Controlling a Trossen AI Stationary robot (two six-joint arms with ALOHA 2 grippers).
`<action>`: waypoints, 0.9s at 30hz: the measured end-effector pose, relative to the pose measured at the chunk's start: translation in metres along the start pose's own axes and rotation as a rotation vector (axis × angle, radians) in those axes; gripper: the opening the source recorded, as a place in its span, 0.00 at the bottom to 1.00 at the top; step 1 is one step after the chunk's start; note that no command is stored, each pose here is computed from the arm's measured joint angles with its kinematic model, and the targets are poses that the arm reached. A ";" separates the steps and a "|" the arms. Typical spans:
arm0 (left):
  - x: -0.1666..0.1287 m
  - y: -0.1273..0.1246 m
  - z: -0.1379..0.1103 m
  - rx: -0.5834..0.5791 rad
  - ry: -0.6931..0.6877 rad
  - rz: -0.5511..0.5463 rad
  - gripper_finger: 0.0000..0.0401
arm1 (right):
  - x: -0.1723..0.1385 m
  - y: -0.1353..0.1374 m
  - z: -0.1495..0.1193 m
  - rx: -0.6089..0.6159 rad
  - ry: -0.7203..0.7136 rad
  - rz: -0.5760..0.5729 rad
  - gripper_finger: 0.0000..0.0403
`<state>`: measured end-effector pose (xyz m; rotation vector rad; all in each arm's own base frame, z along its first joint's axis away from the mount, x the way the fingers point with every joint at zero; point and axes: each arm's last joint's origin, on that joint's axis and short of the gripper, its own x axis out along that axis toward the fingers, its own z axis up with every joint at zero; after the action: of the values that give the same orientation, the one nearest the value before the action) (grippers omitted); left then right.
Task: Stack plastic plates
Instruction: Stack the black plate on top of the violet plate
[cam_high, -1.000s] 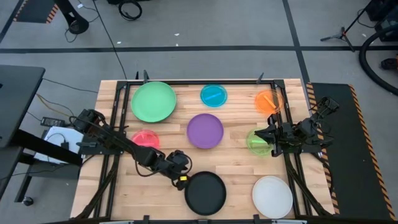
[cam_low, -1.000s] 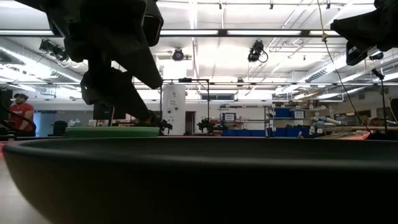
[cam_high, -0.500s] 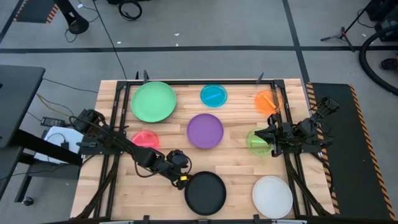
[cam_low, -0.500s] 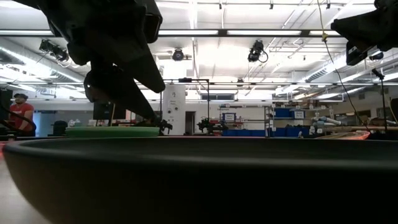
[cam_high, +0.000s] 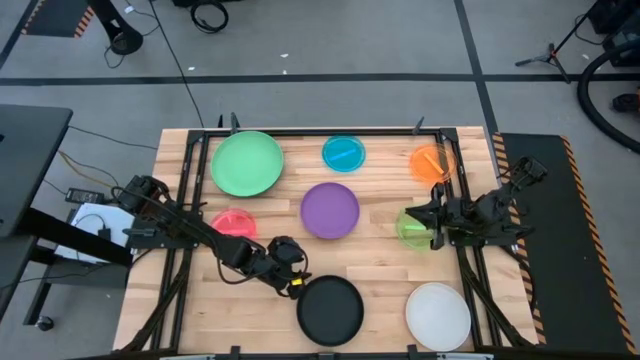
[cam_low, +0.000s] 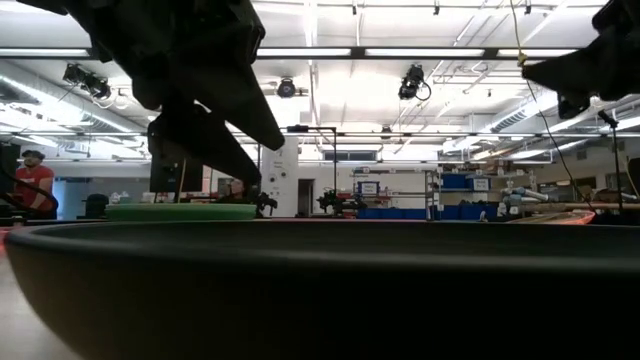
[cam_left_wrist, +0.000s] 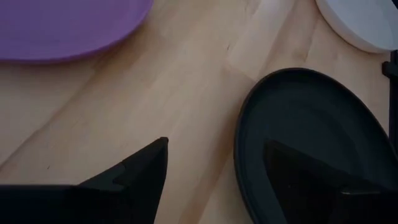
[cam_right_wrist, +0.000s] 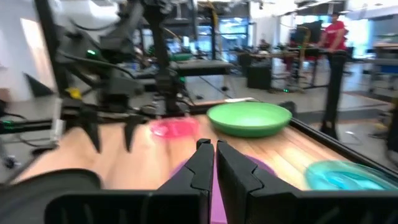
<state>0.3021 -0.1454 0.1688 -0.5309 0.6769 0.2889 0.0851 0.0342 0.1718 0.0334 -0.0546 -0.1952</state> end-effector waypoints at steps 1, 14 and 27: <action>0.000 0.000 0.001 -0.002 -0.004 0.003 0.66 | 0.001 -0.001 0.000 -0.014 0.002 -0.021 0.07; -0.001 -0.001 0.000 -0.014 -0.049 0.026 0.66 | 0.020 -0.010 -0.002 -0.077 0.027 -0.060 0.07; -0.001 -0.001 0.001 -0.030 -0.081 0.041 0.66 | 0.032 -0.015 -0.013 -0.083 0.124 -0.099 0.07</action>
<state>0.3020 -0.1458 0.1705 -0.5312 0.6061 0.3575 0.1144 0.0132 0.1601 -0.0346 0.0784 -0.2939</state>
